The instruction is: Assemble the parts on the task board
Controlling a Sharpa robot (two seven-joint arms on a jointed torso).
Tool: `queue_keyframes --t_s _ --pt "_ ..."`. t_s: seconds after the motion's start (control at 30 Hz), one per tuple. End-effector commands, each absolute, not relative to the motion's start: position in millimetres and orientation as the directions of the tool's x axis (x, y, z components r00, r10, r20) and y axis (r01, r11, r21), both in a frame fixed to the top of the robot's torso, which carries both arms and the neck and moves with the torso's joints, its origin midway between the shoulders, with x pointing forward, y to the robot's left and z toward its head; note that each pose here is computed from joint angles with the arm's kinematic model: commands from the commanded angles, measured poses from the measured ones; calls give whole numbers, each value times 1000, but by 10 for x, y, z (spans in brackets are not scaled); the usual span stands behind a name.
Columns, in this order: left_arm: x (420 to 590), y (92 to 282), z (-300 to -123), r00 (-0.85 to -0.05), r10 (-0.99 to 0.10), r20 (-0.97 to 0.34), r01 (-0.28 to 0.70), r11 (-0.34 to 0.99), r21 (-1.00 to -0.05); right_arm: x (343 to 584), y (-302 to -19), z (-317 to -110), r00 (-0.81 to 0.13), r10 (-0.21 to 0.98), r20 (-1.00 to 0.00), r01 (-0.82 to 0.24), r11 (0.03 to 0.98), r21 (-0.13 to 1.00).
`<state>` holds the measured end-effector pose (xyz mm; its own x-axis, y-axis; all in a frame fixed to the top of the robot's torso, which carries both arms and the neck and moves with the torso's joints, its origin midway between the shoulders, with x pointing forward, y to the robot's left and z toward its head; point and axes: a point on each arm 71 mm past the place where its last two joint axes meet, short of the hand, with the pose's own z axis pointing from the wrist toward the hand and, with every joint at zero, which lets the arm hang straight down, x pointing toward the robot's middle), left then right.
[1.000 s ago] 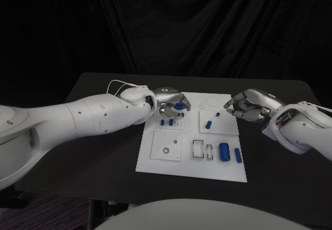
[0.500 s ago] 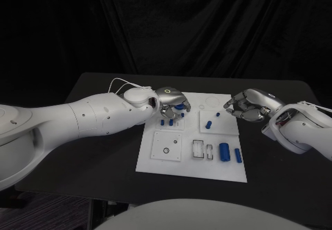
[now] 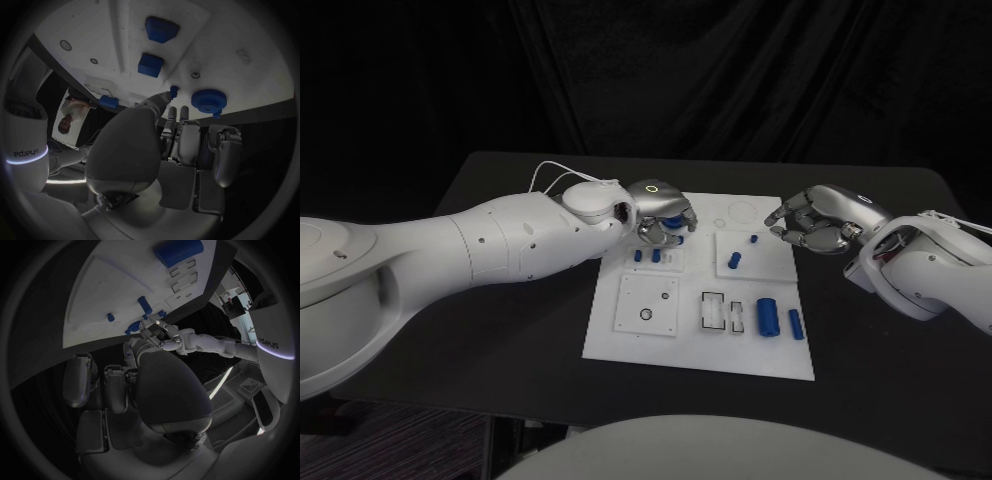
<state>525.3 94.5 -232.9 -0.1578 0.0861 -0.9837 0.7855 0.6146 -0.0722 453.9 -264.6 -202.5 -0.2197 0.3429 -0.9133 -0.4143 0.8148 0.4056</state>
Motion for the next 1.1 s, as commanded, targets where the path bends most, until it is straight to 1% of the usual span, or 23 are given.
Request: queue_keyframes --t_s 0.03,0.43,0.73,1.1 --pt "5255 921 -2345 -158 97 -983 786 615 -65 4533 -2648 -2033 -221 344 -912 -408 817 407" --pt "5246 882 -2402 -180 111 -977 786 614 -74 4535 -2638 -2035 -224 344 -912 -408 817 408" --pt "5237 901 -2450 -195 119 -973 782 618 -81 4541 -2638 -2040 -226 341 -912 -407 818 407" --pt "5238 909 -2467 -197 119 -973 778 623 -81 4544 -2635 -2043 -228 340 -912 -407 818 407"
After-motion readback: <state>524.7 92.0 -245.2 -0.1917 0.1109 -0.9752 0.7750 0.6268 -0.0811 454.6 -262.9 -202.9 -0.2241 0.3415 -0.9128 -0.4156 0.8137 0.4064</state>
